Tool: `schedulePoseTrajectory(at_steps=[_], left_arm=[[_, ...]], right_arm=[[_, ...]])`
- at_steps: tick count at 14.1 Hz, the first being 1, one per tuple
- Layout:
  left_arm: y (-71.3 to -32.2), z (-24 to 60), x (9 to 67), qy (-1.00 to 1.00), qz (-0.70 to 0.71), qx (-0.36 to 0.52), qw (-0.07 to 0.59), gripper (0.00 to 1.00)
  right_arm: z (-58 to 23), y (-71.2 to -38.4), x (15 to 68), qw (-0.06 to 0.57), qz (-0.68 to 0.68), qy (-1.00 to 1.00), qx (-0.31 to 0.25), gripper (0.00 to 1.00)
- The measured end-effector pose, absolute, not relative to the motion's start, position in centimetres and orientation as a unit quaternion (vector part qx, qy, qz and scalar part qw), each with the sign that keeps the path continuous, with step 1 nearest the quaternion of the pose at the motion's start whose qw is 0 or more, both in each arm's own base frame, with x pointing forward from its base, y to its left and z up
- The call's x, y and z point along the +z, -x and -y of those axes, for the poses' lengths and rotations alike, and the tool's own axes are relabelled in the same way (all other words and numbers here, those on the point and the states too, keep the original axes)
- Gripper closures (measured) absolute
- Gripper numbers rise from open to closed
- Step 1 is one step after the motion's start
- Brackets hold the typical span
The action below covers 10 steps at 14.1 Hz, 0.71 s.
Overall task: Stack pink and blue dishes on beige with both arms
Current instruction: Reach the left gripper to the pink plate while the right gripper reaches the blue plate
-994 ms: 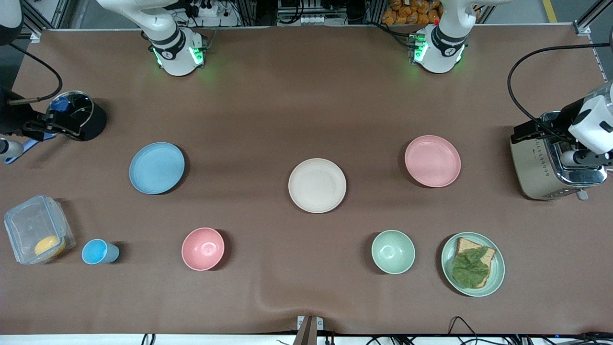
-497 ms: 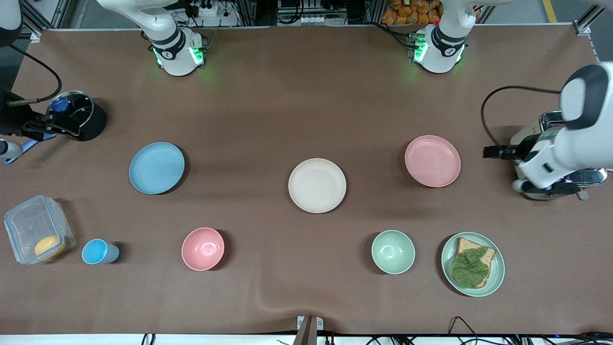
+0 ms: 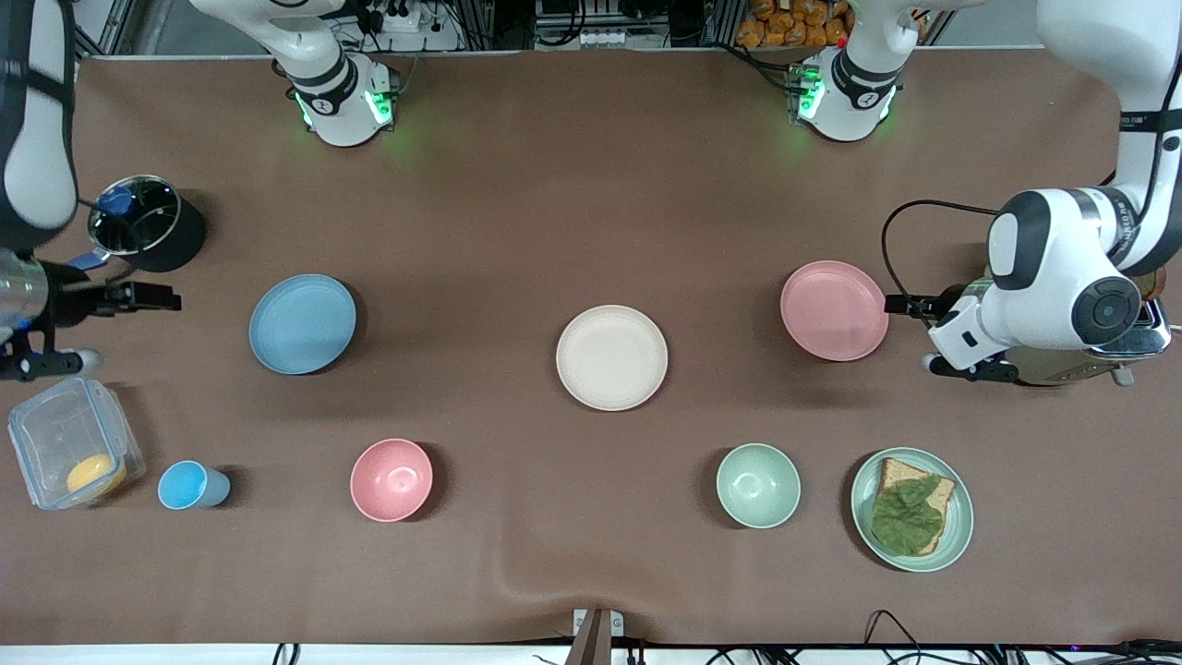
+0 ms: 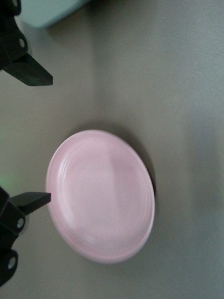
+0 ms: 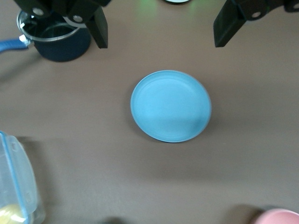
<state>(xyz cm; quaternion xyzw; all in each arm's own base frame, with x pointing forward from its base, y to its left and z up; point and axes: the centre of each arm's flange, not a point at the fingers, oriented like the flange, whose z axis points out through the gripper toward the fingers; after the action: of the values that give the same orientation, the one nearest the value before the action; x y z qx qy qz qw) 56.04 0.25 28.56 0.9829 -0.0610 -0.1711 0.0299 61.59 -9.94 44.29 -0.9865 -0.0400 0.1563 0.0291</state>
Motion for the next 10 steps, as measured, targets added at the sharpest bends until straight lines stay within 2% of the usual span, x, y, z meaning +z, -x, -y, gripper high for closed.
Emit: schedulePoseTrajectory(at_steps=[3,6,10], left_arm=[[-52.5,-2.3,22.9,-0.986,0.070,-0.145,0.031,0.00],[-50.1,-2.7,20.1,-0.987,0.068,-0.145,0.031,0.04],[-49.4,-2.7,18.4,-0.984,0.062,-0.155,0.061,0.46]], right_arm=[[13.3,-61.5,36.6,0.046,0.054,0.984,0.163,0.00],[14.1,-60.1,31.9,0.058,0.087,0.982,0.156,0.00],[14.7,-57.0,25.6,0.081,0.121,0.977,0.154,0.00]])
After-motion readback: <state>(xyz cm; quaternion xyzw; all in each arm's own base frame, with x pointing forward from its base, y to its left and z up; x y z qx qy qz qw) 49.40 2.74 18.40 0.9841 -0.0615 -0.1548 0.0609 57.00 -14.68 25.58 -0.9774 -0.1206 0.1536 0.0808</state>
